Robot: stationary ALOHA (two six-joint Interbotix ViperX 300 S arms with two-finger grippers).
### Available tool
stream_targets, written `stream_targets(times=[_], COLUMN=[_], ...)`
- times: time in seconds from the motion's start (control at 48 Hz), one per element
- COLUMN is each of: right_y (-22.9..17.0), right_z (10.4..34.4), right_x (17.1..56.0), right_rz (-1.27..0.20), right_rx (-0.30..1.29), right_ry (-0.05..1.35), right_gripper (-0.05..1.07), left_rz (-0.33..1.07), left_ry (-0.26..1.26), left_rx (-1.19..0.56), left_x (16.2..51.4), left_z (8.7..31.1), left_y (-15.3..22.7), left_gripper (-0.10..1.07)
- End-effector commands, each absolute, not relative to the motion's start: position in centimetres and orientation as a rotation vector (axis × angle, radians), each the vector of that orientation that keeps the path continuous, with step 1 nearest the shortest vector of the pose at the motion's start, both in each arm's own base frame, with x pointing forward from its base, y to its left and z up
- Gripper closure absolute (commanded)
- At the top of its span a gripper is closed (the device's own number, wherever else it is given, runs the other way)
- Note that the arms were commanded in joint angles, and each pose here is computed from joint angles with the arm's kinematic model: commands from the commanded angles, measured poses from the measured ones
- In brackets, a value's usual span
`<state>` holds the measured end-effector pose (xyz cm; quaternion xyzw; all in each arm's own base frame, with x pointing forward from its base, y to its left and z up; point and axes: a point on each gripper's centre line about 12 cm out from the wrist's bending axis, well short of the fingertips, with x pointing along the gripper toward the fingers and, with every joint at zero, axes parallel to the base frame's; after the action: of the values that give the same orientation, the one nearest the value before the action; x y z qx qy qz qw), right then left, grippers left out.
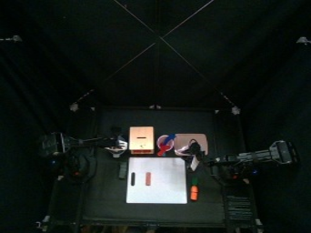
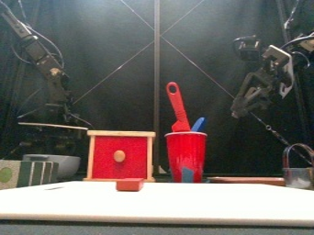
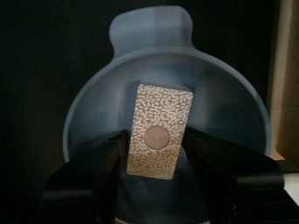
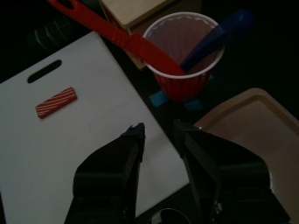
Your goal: Place rice on cutting board
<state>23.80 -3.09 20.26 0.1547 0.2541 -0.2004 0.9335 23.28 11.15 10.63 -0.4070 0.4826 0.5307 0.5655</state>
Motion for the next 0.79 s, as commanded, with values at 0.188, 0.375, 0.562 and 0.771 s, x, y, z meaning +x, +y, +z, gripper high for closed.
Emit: stream_targets(times=[0.188,0.375,0.562,0.771], right_y=[-3.1,-3.1,-3.1,-3.1], right_z=[21.2,21.2,21.2,21.2], right_x=[24.1,24.1,24.1,24.1], right_rz=[-0.408,-0.405,-0.407,-0.41], right_rx=[0.331,0.334,0.334,0.332], right_ry=[0.492,0.493,0.493,0.492], right_gripper=[0.3,0.3,0.3,0.3], left_rz=[1.233,1.225,1.195,1.177], left_ry=[1.094,1.063,0.984,0.898], left_rx=[-0.956,-0.962,-0.977,-1.016], left_x=[23.5,23.6,23.8,23.5], left_z=[11.7,12.7,15.2,18.8], left_y=[11.3,11.5,11.7,11.7], left_gripper=[0.3,0.32,0.32,0.33])
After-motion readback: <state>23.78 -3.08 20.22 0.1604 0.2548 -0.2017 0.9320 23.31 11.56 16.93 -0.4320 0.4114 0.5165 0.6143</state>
